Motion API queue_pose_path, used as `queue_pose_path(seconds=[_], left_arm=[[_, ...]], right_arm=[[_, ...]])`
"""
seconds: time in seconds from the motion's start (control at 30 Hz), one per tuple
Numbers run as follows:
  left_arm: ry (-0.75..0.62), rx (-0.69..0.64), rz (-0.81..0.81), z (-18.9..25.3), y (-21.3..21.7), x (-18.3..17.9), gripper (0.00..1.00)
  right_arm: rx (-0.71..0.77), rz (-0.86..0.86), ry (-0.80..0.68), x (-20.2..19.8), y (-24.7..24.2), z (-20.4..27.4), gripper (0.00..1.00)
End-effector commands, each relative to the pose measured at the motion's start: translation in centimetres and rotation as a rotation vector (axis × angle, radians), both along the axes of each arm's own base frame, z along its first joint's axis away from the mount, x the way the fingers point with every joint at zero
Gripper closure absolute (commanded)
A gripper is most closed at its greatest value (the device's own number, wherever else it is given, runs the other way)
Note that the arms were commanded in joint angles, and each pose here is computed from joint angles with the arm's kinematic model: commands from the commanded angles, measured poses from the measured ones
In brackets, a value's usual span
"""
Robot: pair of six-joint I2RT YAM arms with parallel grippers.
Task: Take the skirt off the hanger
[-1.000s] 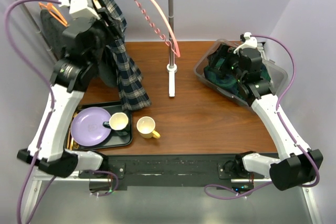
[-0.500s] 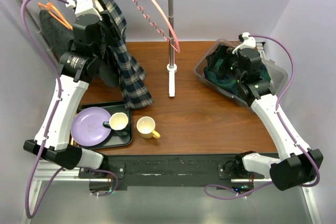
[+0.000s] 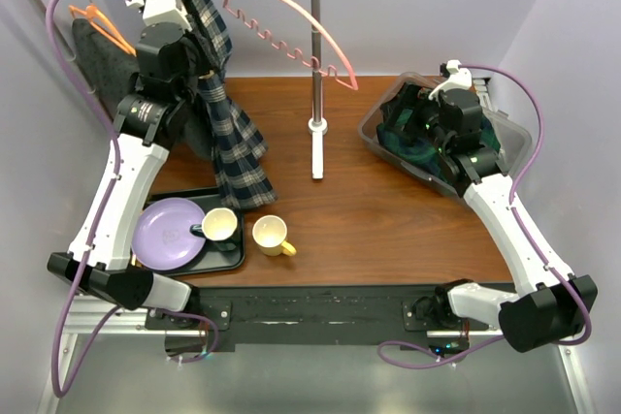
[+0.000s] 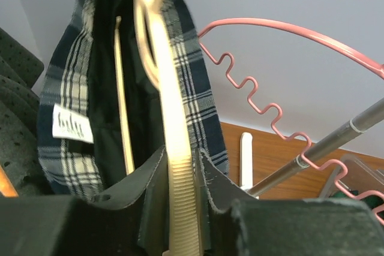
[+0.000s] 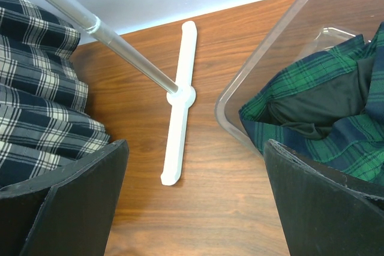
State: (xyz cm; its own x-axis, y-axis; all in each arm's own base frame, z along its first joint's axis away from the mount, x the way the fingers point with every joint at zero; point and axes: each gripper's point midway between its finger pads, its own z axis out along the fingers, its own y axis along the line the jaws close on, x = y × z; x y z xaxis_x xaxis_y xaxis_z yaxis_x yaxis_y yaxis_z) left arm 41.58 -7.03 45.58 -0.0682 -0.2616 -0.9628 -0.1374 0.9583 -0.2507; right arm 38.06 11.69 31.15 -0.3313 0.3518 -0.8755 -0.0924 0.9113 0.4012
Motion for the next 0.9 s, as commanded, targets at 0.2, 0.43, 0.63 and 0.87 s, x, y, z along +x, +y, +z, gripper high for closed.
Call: queue_pose_path(seconds=[0.2, 0.43, 0.63, 0.87], left_arm=[[-0.190, -0.042, 0.015, 5.5, 1.2, -2.0, 1.00], [-0.239, -0.074, 0.014, 7.5, 1.2, -2.3, 1.00], [-0.316, -0.130, -0.023, 10.1, 0.8, -3.4, 1.00], [-0.408, -0.153, -0.080, 12.3, 0.2, -4.4, 1.00]], right_arm=[[-0.001, 0.030, -0.057, -0.4, 0.4, 1.9, 0.01], [0.007, 0.091, -0.081, -1.0, 1.6, 2.8, 0.02], [0.000, 0.176, -0.121, -2.0, 3.3, 4.0, 0.01], [-0.012, 0.220, -0.142, -2.3, 4.3, 4.5, 0.01]])
